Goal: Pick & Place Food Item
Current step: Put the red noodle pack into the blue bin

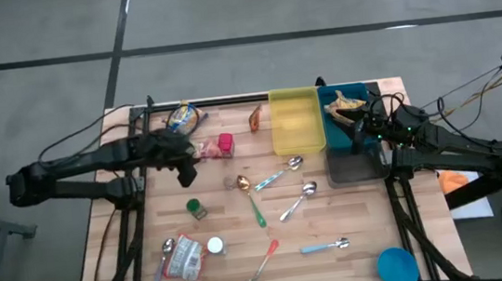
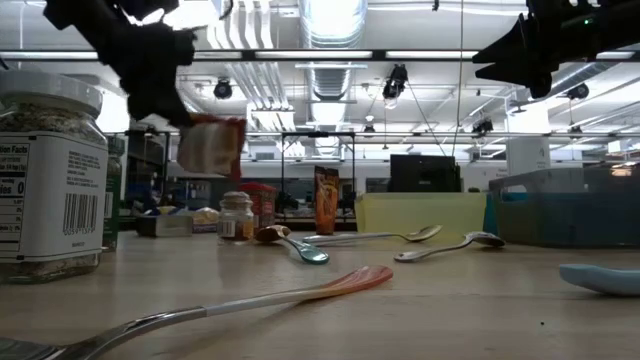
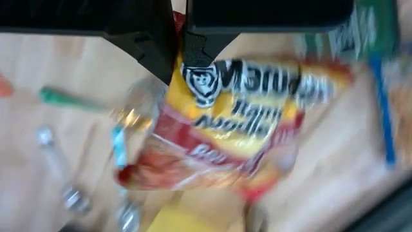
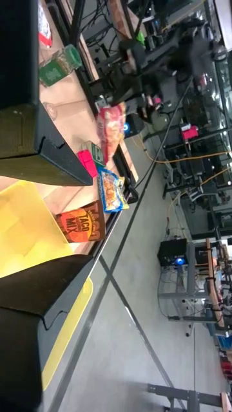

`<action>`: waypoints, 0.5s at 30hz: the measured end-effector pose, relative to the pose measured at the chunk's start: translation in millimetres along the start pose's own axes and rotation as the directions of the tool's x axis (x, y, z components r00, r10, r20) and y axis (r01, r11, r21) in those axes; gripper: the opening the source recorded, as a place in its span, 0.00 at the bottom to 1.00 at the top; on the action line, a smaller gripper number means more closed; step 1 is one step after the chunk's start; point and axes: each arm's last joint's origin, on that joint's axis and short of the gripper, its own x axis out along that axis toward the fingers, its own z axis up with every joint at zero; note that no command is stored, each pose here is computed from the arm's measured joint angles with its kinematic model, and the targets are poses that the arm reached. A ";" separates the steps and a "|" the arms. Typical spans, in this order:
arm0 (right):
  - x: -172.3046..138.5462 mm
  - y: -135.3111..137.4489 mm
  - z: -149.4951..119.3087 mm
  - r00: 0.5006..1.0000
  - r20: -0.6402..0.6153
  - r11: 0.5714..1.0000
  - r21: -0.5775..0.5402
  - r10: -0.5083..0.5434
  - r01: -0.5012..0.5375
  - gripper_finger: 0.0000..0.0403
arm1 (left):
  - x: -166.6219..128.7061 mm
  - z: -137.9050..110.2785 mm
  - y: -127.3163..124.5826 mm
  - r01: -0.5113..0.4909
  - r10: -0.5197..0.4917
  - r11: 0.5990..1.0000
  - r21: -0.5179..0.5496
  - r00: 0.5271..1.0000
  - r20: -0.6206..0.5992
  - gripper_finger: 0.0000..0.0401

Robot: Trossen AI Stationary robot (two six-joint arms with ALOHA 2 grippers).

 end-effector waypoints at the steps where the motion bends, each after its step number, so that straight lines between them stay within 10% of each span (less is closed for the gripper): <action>1: 0.0 0.0 0.0 1.000 0.000 1.000 0.000 0.000 0.000 0.45 | -0.4 2.7 -2.1 0.014 -0.014 1.000 0.020 0.999 0.032 0.02; 15: 0.0 0.0 0.0 1.000 0.000 1.000 0.000 0.000 0.000 0.45 | 24.3 29.8 -38.6 0.114 -0.188 0.955 0.273 0.947 0.261 0.00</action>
